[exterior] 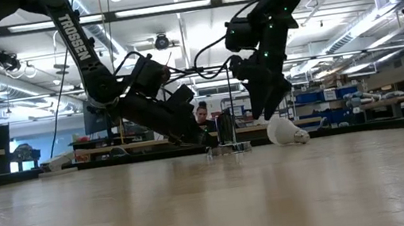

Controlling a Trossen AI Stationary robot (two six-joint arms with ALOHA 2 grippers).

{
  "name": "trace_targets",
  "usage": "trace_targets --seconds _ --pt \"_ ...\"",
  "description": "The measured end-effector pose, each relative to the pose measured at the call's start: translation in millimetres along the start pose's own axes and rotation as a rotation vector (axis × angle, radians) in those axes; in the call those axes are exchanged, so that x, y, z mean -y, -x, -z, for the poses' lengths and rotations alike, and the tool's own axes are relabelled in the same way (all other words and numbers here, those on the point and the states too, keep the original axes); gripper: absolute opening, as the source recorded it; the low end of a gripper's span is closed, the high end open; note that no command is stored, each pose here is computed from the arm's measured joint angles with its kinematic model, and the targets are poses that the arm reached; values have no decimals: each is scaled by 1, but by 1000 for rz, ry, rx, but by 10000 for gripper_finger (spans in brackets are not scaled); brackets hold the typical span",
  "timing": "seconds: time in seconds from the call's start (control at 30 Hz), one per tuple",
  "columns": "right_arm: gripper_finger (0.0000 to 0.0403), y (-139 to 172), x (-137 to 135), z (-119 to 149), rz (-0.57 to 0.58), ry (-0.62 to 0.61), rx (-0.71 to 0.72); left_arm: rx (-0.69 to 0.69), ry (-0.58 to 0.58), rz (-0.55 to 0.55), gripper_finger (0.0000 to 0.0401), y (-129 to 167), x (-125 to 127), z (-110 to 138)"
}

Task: Screw lightbulb
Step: Remove the white lightbulb from the silver lamp

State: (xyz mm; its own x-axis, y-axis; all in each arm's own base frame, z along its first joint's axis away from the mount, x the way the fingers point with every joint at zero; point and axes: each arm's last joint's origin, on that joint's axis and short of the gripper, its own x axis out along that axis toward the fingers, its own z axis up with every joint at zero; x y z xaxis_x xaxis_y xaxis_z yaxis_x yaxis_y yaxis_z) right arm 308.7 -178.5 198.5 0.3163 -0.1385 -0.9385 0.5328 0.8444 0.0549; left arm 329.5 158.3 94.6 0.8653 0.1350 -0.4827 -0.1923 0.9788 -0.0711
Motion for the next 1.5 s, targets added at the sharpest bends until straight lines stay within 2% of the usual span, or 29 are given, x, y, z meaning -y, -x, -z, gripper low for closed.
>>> trace_targets --seconds 0.2,0.57,0.63,0.83,1.0,1.27,1.5 --pt "263 5 -1 0 -1 47 9 1 2 -14 5 4 1 -5" --pt "36 40 -20 6 52 229 55 21 -8 -31 5 14 2 -18" --pt "11 47 -24 7 48 251 75 24 -8 -31 5 14 2 -18" --pt "23 62 -31 9 41 275 130 43 -9 -32 5 14 2 -21" --pt "6 58 -36 23 34 324 146 59 -10 -39 5 14 2 -23" --pt "5 58 -44 64 -49 355 301 80 -15 -40 5 15 2 -25" --pt "7 67 -46 107 -134 328 487 111 -30 -37 5 20 5 -34"
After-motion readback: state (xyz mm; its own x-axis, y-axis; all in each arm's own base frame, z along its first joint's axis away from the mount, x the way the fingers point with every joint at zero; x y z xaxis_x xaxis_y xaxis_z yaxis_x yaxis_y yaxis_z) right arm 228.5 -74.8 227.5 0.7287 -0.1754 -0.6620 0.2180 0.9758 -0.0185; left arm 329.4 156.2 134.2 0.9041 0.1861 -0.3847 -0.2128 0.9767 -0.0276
